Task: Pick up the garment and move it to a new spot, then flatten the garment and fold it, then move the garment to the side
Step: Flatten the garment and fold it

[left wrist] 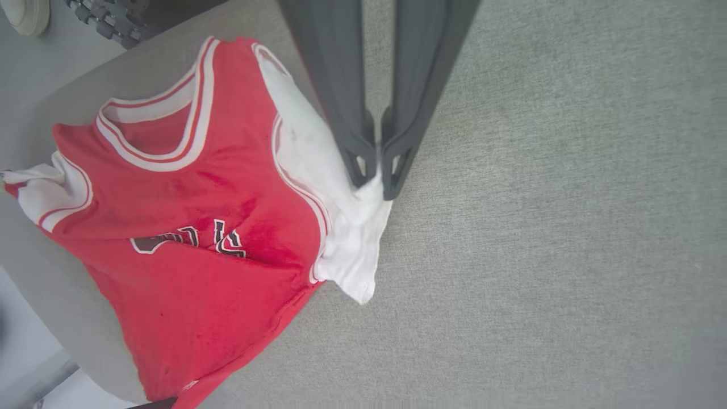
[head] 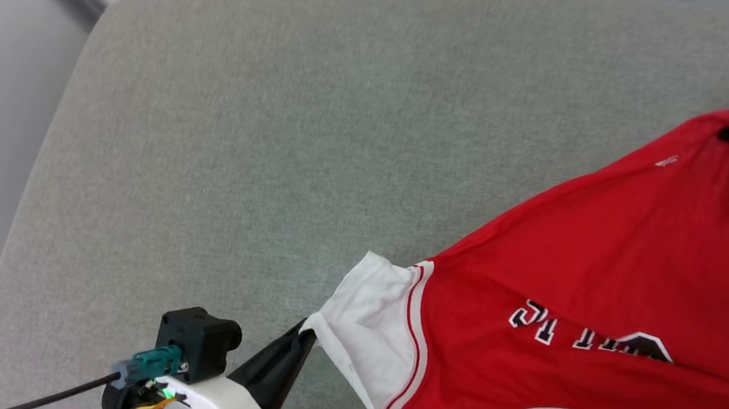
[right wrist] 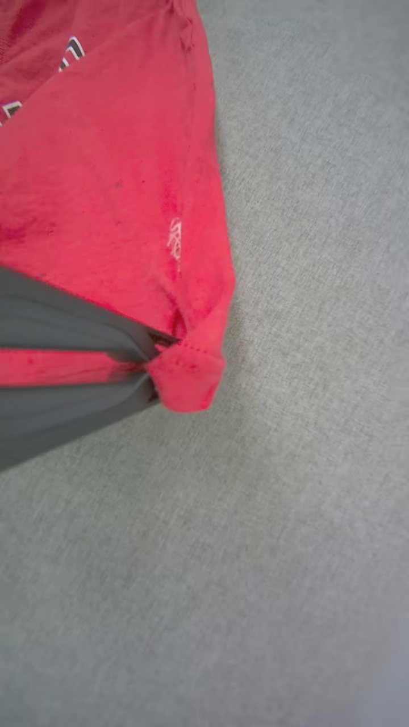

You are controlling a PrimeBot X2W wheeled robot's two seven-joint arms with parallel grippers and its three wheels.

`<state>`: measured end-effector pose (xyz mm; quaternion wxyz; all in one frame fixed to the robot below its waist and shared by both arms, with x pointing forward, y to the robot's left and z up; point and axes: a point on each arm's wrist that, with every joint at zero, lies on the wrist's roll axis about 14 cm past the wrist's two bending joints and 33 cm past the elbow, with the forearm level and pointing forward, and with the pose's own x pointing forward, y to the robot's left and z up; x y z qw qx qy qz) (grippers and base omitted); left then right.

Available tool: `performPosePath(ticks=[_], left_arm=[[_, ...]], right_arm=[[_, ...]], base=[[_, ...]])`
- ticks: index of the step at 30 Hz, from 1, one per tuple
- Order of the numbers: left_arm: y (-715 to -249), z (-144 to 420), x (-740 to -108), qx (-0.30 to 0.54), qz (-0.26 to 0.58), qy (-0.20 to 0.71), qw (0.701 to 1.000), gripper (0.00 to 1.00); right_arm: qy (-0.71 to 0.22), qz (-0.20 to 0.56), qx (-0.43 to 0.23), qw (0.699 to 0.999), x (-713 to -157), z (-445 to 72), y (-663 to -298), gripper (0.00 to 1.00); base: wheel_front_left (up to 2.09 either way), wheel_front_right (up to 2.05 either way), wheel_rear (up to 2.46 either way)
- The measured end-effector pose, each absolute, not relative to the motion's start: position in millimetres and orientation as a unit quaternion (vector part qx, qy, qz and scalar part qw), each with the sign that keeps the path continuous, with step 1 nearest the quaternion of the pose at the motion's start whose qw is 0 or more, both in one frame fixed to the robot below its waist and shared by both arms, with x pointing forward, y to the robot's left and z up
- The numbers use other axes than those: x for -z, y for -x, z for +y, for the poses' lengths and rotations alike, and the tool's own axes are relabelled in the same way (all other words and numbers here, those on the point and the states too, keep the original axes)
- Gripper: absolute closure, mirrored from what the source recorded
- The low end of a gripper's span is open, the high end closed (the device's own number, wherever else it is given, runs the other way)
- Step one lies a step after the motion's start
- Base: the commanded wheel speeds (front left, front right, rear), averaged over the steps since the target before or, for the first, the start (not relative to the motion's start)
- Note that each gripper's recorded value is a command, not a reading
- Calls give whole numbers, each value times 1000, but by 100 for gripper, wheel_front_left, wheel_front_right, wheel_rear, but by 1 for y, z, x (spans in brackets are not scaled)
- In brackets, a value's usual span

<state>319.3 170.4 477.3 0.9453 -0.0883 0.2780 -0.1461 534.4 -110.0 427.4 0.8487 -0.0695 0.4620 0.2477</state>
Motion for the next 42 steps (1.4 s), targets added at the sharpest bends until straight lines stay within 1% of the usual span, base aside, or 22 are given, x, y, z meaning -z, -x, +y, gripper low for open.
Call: performPosePath(ticks=[3,6,9,13,16,20,24,29,34,38,42], left_arm=[[-322,169,-494,156,253,76,952,100],[-329,170,-519,164,212,60,962,100],[-341,169,-553,174,154,49,971,100],[-355,166,-603,183,67,37,980,100],[-363,160,-642,195,0,36,980,100],[-370,154,-697,207,-89,27,974,100],[-374,149,-738,218,-150,17,964,100],[-377,136,-783,235,-218,32,947,100],[-386,129,-807,239,-253,35,937,100],[-402,131,-818,230,-267,40,935,100],[-432,140,-820,215,-264,43,939,100]], right_arm=[[77,422,-246,869,-460,-116,-533,100],[71,382,-243,889,-494,-125,-529,100],[57,341,-238,908,-529,-134,-521,100],[37,268,-241,932,-583,-139,-507,100],[18,218,-241,946,-619,-144,-492,100],[21,154,-226,962,-666,-162,-471,100],[17,98,-210,973,-705,-178,-451,100],[18,51,-187,981,-733,-196,-430,100],[15,14,-174,984,-752,-205,-417,100],[16,-2,-165,986,-758,-210,-421,100],[19,-9,-157,987,-755,-213,-437,100]], base=[[0,0,0],[0,0,0],[0,0,0],[0,0,0],[0,0,0],[0,0,0],[0,0,0],[0,0,0],[0,0,0],[0,0,0],[0,0,0]])
